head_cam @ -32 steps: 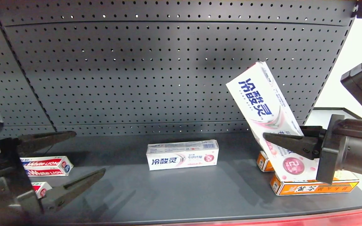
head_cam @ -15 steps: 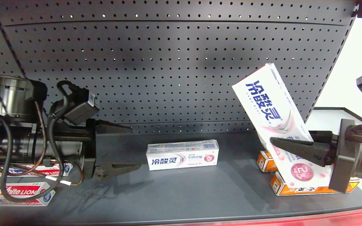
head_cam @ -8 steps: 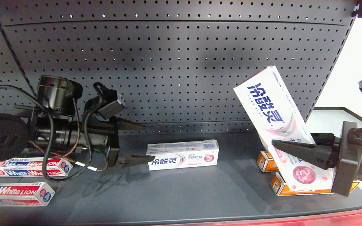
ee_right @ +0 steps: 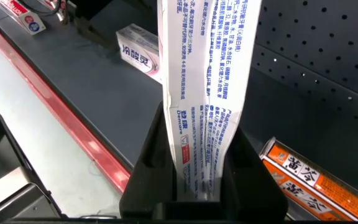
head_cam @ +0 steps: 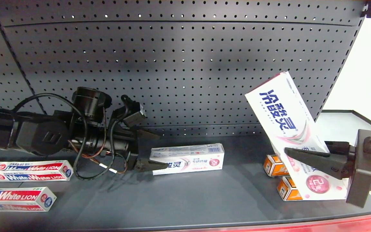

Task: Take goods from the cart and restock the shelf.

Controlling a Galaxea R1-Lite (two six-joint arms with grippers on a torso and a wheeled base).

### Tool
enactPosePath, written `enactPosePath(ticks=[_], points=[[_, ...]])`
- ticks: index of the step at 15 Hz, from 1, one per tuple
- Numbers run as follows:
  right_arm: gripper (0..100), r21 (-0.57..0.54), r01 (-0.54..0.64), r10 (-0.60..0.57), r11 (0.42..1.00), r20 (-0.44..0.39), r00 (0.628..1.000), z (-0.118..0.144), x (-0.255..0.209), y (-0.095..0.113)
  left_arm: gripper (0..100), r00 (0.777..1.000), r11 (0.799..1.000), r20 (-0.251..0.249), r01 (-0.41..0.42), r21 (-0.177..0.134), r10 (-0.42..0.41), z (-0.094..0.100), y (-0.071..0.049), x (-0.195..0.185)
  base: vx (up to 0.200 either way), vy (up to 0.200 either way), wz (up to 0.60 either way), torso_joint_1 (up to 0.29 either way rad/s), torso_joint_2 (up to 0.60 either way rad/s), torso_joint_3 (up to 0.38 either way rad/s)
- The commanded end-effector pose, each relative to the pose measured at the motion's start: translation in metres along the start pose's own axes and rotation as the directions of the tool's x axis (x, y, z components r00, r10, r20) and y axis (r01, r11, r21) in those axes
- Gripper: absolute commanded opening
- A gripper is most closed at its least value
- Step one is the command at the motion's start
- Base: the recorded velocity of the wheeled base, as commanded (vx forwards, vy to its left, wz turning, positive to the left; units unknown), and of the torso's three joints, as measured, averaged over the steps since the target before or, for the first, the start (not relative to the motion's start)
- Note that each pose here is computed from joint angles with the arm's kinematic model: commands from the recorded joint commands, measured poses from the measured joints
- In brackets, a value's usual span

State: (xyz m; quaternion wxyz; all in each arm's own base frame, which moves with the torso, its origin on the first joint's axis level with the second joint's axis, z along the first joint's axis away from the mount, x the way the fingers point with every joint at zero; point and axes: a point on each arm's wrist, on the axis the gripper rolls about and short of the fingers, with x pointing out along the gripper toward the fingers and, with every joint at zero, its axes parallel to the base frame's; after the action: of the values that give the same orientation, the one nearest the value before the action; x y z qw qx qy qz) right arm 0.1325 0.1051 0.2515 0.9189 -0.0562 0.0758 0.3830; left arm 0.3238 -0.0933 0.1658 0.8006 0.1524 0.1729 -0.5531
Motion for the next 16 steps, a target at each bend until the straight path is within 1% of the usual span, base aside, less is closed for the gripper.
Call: enactPosePath(ticks=[1,2,3,4,5,6,8,10,13,15,16], points=[[0,-0.001,0.000,0.000,1.000,0.001,1.000,-0.001,-0.001,0.000,100,1.000,1.000,-0.002,0.003,-0.003,-0.003,-0.002,0.004,0.004,0.000,0.000,0.00,0.000,0.00,0.000],[0,-0.001,0.000,0.000,1.000,0.002,1.000,0.000,-0.001,0.000,100,1.000,1.000,0.016,0.027,0.002,-0.027,-0.002,0.008,0.007,0.000,0.000,0.00,0.000,0.00,0.000],[0,-0.001,0.000,0.000,1.000,0.002,1.000,0.000,-0.001,0.000,100,0.999,1.000,0.021,0.031,0.003,-0.031,-0.001,0.008,0.008,0.000,0.000,0.00,0.000,0.00,0.000],[0,0.000,0.001,-0.001,1.000,0.002,1.000,0.000,-0.001,0.000,100,0.999,0.999,0.015,0.036,-0.003,-0.036,-0.003,0.008,0.010,0.000,0.000,0.00,0.000,0.00,0.000],[0,-0.001,0.001,-0.001,1.000,0.004,1.000,0.000,-0.001,0.000,100,1.000,1.000,0.007,0.023,-0.003,-0.023,-0.003,0.009,0.010,0.000,0.000,0.00,0.000,0.00,0.000],[0,-0.001,0.006,-0.006,1.000,0.002,1.000,0.000,-0.002,-0.001,100,1.000,1.000,-0.012,-0.003,-0.001,0.003,-0.003,0.009,0.011,0.000,0.000,0.00,0.000,0.00,0.000],[0,-0.001,0.007,-0.007,1.000,0.000,1.000,-0.002,-0.003,-0.001,100,0.998,0.999,-0.041,-0.037,0.015,0.038,-0.004,0.011,0.013,0.000,0.000,0.00,0.000,0.00,0.000],[0,-0.001,0.005,-0.005,1.000,-0.002,1.000,-0.003,-0.004,0.000,100,0.999,0.999,-0.040,-0.034,0.017,0.035,-0.004,0.013,0.014,0.000,0.000,0.00,0.000,0.00,0.000],[0,-0.001,0.007,-0.007,1.000,0.000,1.000,-0.004,-0.006,0.000,100,1.000,1.000,-0.015,0.022,0.006,-0.022,-0.007,0.011,0.018,0.000,0.000,0.00,0.000,0.00,0.000],[0,-0.001,0.007,-0.007,1.000,0.000,1.000,-0.004,-0.006,0.000,100,0.999,0.999,-0.016,0.039,0.005,-0.039,-0.007,0.008,0.022,0.000,0.000,0.00,0.000,0.00,0.000],[0,-0.001,0.007,-0.007,1.000,0.000,1.000,-0.004,-0.006,0.000,100,0.998,0.999,-0.024,0.050,-0.004,-0.050,-0.010,0.006,0.023,0.000,0.000,0.00,0.000,0.00,0.000]])
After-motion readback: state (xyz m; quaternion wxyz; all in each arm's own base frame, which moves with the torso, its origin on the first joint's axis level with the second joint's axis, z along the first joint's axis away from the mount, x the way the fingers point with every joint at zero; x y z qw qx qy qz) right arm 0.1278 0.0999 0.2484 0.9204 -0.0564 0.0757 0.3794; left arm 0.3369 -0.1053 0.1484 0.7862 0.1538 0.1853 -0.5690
